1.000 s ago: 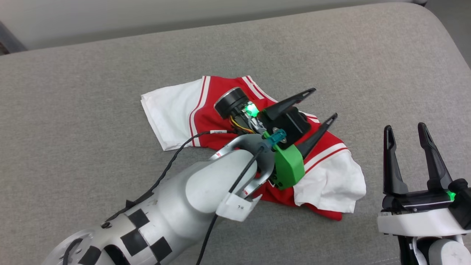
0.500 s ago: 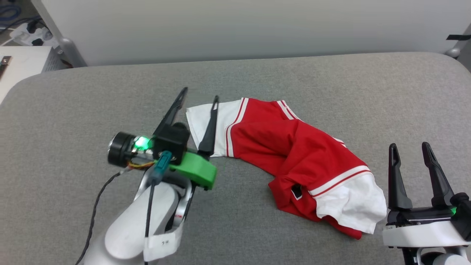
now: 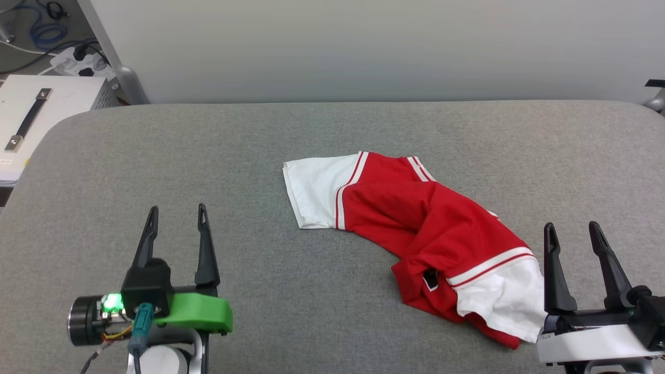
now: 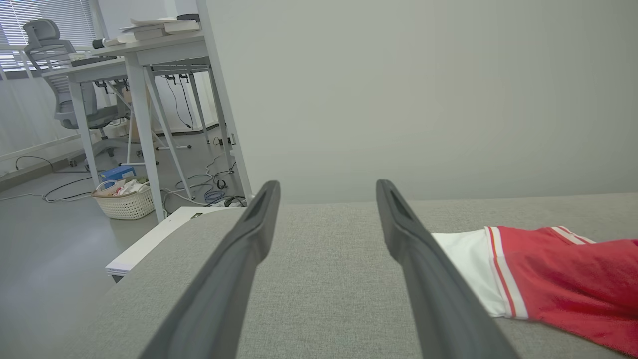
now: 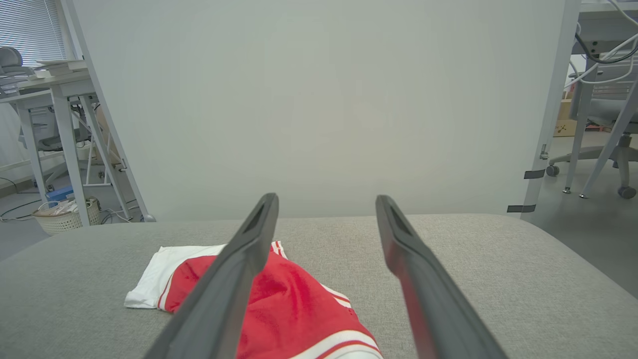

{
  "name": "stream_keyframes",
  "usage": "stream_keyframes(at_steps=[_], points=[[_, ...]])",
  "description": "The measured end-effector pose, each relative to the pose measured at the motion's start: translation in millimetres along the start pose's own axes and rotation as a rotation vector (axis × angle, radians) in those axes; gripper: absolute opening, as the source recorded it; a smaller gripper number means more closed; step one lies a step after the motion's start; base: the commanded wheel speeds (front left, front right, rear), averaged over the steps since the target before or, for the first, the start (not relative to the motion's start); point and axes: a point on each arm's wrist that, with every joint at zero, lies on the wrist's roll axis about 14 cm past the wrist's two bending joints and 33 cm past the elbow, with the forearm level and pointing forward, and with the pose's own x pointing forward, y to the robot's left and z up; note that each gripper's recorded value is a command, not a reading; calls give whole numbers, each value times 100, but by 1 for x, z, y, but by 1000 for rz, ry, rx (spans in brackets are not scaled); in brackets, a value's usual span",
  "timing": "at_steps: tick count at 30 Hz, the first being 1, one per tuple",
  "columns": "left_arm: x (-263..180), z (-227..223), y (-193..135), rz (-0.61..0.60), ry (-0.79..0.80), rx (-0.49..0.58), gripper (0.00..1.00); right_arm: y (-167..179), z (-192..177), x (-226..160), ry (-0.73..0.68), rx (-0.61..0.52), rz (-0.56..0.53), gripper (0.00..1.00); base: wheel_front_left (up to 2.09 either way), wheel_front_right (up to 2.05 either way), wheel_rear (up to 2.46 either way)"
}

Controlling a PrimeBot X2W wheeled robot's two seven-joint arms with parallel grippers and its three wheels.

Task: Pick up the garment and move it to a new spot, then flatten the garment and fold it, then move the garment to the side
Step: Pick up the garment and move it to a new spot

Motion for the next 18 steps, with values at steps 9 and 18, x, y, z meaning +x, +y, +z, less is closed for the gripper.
stream_keyframes(at_steps=[9, 18], points=[[-34, -16, -8, -62, 60, -42, 100, 5, 0, -7, 7, 3, 14, 100, 0, 0, 0], [-54, -25, -3, -50, 96, -55, 100, 9, -4, -17, 29, 6, 21, 100, 0, 0, 0]])
